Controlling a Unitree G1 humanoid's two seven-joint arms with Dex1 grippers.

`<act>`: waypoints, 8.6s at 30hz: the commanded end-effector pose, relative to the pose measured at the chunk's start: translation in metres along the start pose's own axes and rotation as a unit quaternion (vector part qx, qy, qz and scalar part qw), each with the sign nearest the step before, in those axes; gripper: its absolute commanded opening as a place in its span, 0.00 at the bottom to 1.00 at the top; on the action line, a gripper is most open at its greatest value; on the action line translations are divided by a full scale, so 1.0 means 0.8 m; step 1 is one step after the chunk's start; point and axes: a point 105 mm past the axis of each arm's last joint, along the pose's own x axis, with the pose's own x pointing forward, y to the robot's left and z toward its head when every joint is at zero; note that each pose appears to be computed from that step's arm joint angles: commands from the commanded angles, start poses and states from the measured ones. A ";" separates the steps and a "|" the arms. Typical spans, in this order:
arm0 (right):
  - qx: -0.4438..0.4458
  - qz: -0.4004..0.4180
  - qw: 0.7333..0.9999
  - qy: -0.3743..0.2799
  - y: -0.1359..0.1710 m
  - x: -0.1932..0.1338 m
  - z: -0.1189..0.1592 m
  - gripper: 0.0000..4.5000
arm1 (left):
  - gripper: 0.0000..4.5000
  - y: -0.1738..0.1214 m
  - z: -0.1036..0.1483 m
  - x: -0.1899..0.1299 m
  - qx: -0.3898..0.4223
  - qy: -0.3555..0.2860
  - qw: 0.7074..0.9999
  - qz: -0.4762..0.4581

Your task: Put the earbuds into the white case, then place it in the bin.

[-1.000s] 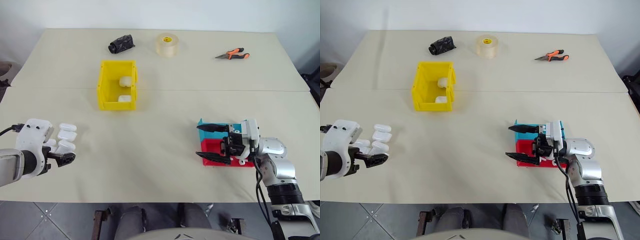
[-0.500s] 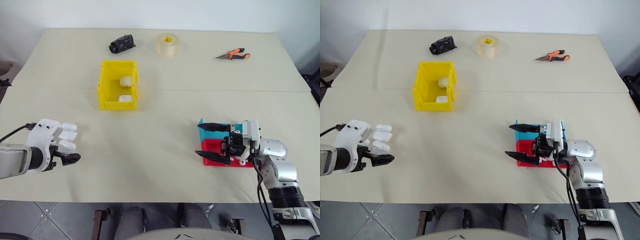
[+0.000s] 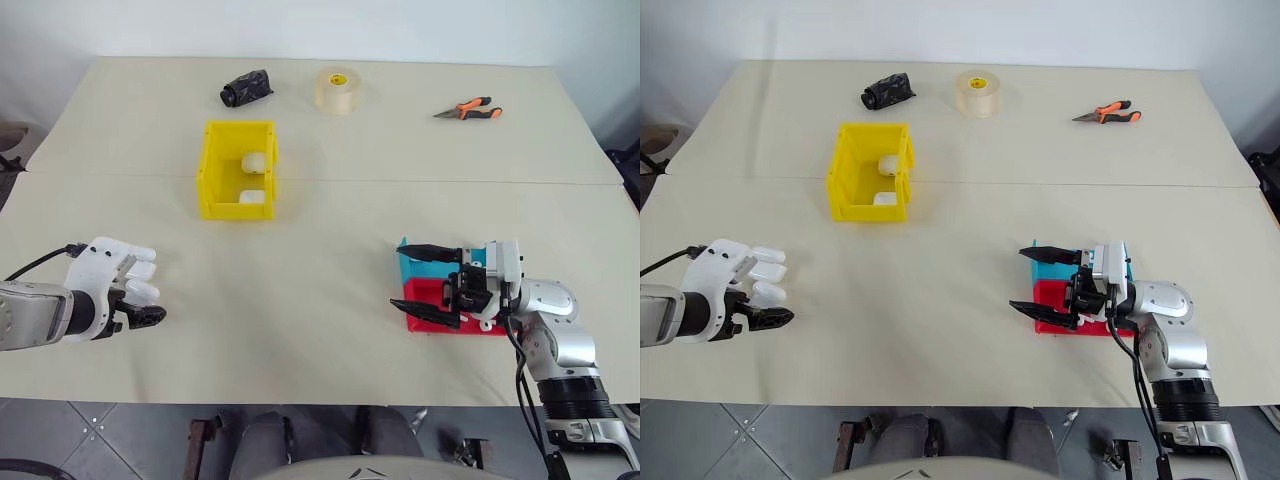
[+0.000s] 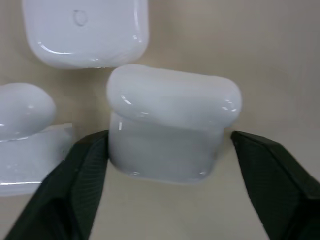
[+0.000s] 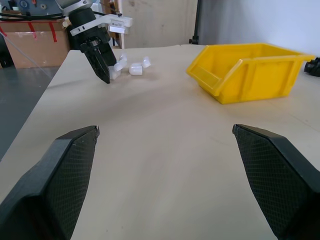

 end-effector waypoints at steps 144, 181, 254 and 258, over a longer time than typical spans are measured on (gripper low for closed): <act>-0.096 0.058 0.784 0.610 0.014 -0.144 -0.015 0.24 | 0.63 -0.327 0.108 -0.028 0.260 -0.530 0.600 -0.541; 0.017 -0.082 0.991 -0.106 0.042 0.035 0.112 0.24 | 0.63 -0.305 0.124 -0.031 0.263 -0.507 0.555 -0.605; 0.011 -0.202 0.972 0.121 0.010 -0.054 0.054 0.99 | 0.63 -0.314 0.121 -0.016 0.298 -0.482 0.591 -0.575; 0.014 -0.170 0.979 0.109 0.012 -0.034 0.054 0.86 | 0.63 -0.320 0.126 -0.013 0.305 -0.484 0.592 -0.567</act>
